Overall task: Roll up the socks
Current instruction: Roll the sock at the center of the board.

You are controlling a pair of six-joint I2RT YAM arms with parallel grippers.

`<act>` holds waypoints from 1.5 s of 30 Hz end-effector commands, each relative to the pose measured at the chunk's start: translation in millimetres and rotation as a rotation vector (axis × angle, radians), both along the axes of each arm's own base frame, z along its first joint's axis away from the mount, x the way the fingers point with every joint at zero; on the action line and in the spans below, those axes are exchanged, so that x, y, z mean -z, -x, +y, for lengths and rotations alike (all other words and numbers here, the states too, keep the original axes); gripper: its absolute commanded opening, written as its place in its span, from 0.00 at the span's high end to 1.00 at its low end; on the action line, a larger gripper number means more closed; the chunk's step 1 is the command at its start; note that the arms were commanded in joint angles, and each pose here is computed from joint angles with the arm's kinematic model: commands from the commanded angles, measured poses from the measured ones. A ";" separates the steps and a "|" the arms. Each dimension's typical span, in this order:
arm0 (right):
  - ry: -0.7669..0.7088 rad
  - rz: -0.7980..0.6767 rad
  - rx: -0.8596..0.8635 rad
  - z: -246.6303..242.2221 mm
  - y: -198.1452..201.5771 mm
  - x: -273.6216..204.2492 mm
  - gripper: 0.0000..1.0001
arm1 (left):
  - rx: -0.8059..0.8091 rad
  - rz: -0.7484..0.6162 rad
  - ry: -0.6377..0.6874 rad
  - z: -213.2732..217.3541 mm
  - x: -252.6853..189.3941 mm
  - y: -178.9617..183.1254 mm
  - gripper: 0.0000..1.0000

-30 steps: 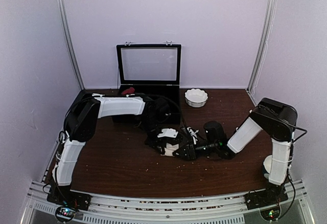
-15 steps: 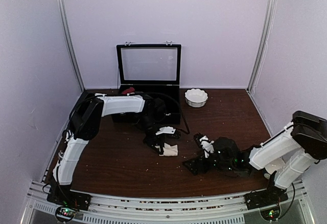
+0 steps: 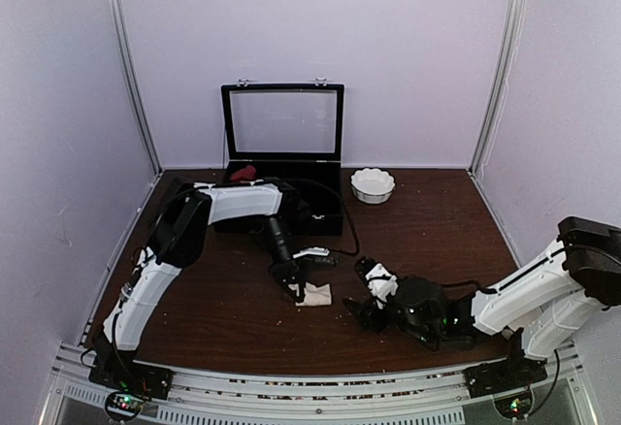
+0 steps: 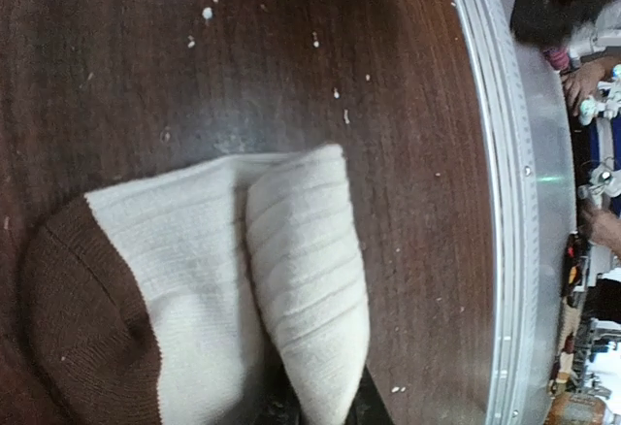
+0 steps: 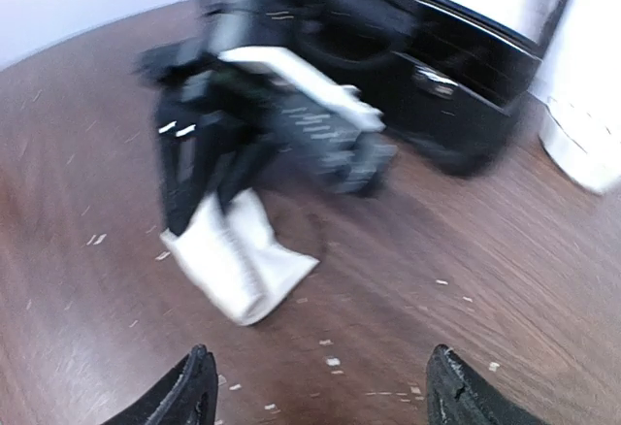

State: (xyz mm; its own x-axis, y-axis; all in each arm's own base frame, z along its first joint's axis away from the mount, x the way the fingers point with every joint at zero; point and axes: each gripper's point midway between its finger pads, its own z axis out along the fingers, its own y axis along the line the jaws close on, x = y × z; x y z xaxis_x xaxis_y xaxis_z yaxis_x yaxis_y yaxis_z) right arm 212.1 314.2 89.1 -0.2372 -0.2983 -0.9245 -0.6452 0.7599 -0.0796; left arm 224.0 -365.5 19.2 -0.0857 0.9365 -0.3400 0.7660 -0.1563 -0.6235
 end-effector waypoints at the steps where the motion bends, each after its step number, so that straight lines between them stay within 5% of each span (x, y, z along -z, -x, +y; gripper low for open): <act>1: 0.176 -0.185 -0.223 23.8 20.7 7.6 0.29 | -0.052 0.167 -0.119 21.6 21.8 10.5 1.00; 17: 0.427 -0.246 -0.771 106.2 37.9 37.8 0.50 | -0.128 0.252 -0.261 36.6 50.8 2.9 1.00; 35: 0.608 -0.145 -0.756 109.9 -3.0 84.1 0.62 | -0.082 0.252 -0.277 45.8 53.4 7.8 0.98; 40: 0.613 0.020 -0.793 97.4 4.0 106.0 0.74 | -0.070 0.196 -0.220 39.9 35.1 0.2 0.79; 42: 0.622 0.093 -0.811 93.5 11.0 116.3 0.84 | -0.067 0.160 -0.197 37.8 25.2 -4.6 0.54; 43: 0.618 0.123 -0.819 93.3 14.3 119.2 0.87 | -0.066 0.136 -0.181 36.4 17.8 -7.3 0.18; 44: 0.611 0.152 -0.819 92.7 16.9 121.5 0.91 | -0.066 0.116 -0.169 35.9 11.4 -8.7 0.04; 45: 0.600 0.174 -0.813 91.7 17.8 122.8 0.94 | -0.073 0.092 -0.153 35.9 3.0 -11.6 0.02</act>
